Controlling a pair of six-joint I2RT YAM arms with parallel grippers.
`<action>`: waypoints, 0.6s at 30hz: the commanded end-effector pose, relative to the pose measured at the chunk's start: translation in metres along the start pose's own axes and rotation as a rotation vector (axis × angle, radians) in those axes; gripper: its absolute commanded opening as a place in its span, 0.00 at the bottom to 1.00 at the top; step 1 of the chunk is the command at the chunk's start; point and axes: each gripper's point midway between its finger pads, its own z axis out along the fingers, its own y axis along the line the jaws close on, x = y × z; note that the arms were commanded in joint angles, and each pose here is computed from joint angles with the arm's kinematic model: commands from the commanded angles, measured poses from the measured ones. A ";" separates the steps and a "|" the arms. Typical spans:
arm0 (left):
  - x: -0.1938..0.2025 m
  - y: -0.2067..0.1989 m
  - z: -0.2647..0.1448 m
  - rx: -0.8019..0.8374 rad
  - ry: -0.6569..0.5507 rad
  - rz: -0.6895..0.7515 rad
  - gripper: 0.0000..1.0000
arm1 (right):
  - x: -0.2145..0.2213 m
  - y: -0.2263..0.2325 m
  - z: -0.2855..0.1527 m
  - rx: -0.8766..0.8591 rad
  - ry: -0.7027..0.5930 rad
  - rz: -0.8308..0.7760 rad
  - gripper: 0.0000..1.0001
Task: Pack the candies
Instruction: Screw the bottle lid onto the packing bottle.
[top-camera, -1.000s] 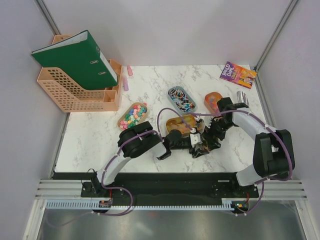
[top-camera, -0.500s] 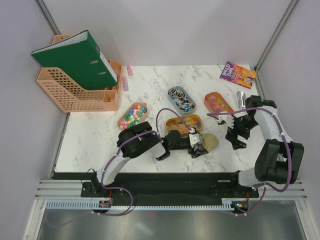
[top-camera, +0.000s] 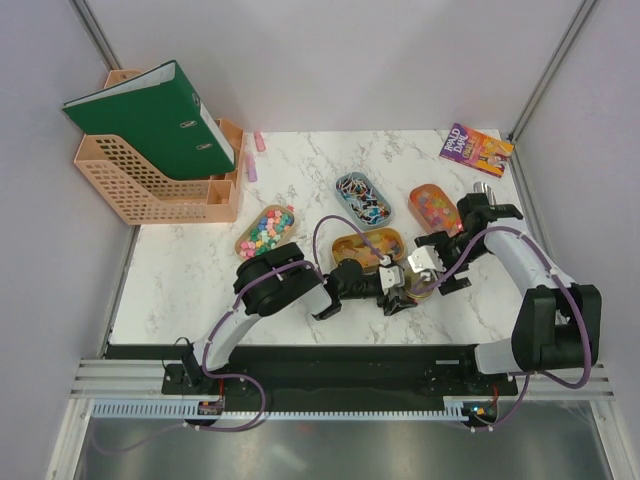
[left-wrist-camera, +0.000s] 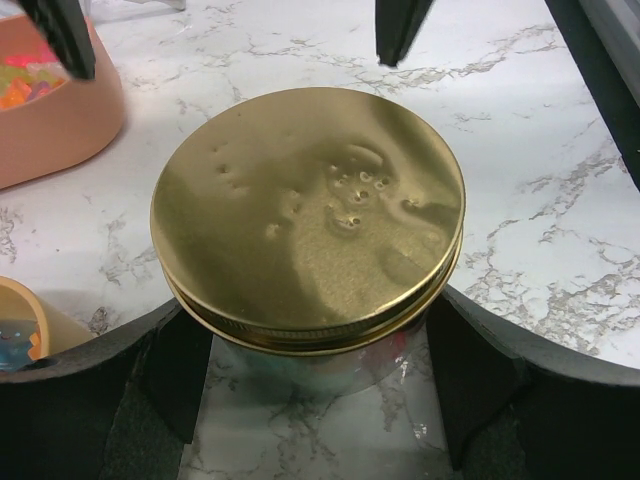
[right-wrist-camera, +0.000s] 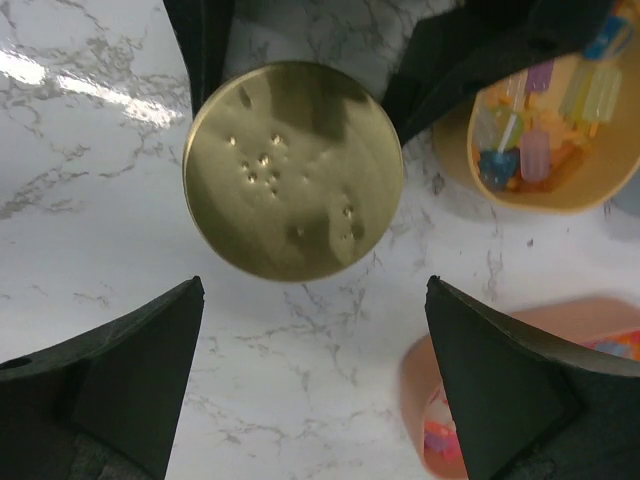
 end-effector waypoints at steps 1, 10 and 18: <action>0.128 -0.020 -0.052 0.007 0.415 -0.108 0.02 | -0.024 -0.016 0.006 -0.010 -0.091 -0.222 0.98; 0.127 -0.019 -0.049 0.008 0.409 -0.113 0.02 | -0.040 -0.001 0.022 -0.130 -0.124 -0.236 0.98; 0.128 -0.021 -0.052 0.004 0.414 -0.123 0.02 | -0.034 -0.003 0.034 -0.168 -0.096 -0.207 0.98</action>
